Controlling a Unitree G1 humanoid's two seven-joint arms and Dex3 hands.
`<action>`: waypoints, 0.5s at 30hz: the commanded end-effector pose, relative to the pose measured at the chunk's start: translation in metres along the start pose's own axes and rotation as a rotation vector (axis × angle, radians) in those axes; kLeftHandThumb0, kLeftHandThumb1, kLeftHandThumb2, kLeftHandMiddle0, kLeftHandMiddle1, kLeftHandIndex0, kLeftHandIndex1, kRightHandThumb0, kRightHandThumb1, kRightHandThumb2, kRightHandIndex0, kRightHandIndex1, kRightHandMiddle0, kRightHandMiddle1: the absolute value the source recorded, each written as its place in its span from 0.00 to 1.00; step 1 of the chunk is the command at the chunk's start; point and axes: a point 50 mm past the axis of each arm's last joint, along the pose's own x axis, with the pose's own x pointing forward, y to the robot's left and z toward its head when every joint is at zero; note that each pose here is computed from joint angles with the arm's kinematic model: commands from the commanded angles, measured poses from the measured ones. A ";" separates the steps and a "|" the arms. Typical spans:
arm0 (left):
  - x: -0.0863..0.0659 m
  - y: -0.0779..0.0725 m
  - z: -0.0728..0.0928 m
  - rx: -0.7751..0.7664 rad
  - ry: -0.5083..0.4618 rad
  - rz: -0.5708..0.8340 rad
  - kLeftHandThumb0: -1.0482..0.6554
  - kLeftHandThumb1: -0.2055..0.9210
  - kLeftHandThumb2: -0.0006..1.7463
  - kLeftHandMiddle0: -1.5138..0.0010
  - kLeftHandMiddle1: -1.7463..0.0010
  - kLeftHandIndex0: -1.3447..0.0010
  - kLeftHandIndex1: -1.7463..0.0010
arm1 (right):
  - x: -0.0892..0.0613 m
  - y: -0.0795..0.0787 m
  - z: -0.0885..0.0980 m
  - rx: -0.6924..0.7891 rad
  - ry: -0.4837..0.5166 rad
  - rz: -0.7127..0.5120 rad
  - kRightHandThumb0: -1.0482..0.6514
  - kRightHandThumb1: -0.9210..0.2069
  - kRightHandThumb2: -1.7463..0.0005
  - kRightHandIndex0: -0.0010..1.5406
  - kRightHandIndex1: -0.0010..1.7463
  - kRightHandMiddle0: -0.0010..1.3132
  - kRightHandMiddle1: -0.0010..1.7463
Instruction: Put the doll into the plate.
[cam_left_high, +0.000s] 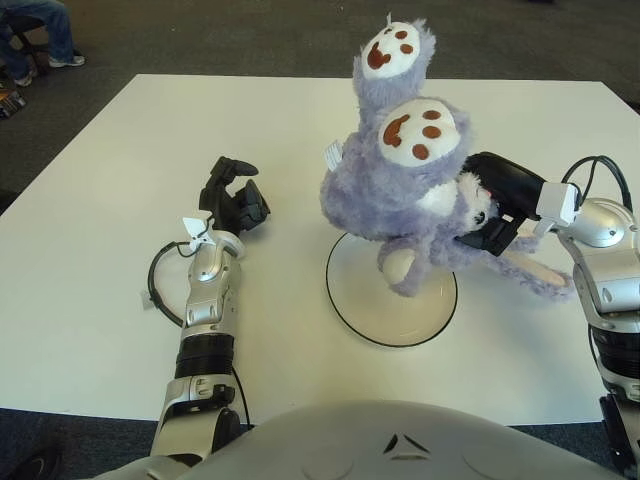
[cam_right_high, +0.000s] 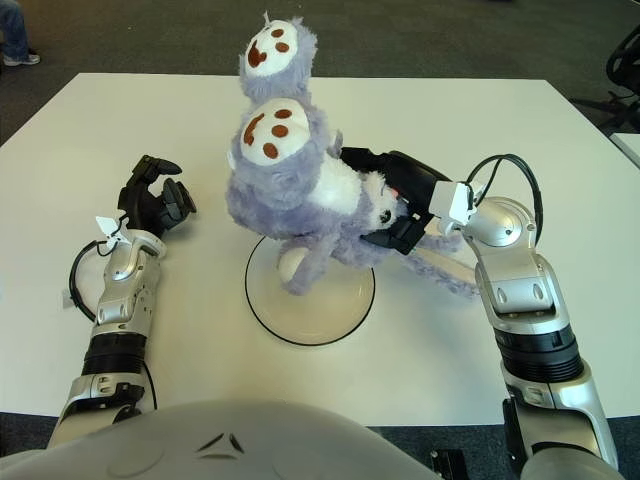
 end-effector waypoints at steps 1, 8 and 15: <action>0.000 -0.001 -0.002 0.010 0.007 -0.001 0.35 0.56 0.68 0.27 0.00 0.61 0.00 | -0.001 0.001 -0.001 -0.016 -0.001 0.017 0.91 0.60 0.20 0.43 1.00 0.62 1.00; 0.000 -0.001 -0.002 0.007 0.004 0.001 0.35 0.56 0.68 0.27 0.00 0.61 0.00 | 0.000 0.002 -0.003 0.003 0.000 0.020 0.91 0.61 0.19 0.43 1.00 0.63 1.00; 0.000 -0.002 -0.003 0.008 0.003 0.006 0.35 0.56 0.67 0.27 0.00 0.61 0.00 | 0.000 0.003 -0.004 0.032 0.003 0.019 0.91 0.62 0.19 0.44 1.00 0.60 1.00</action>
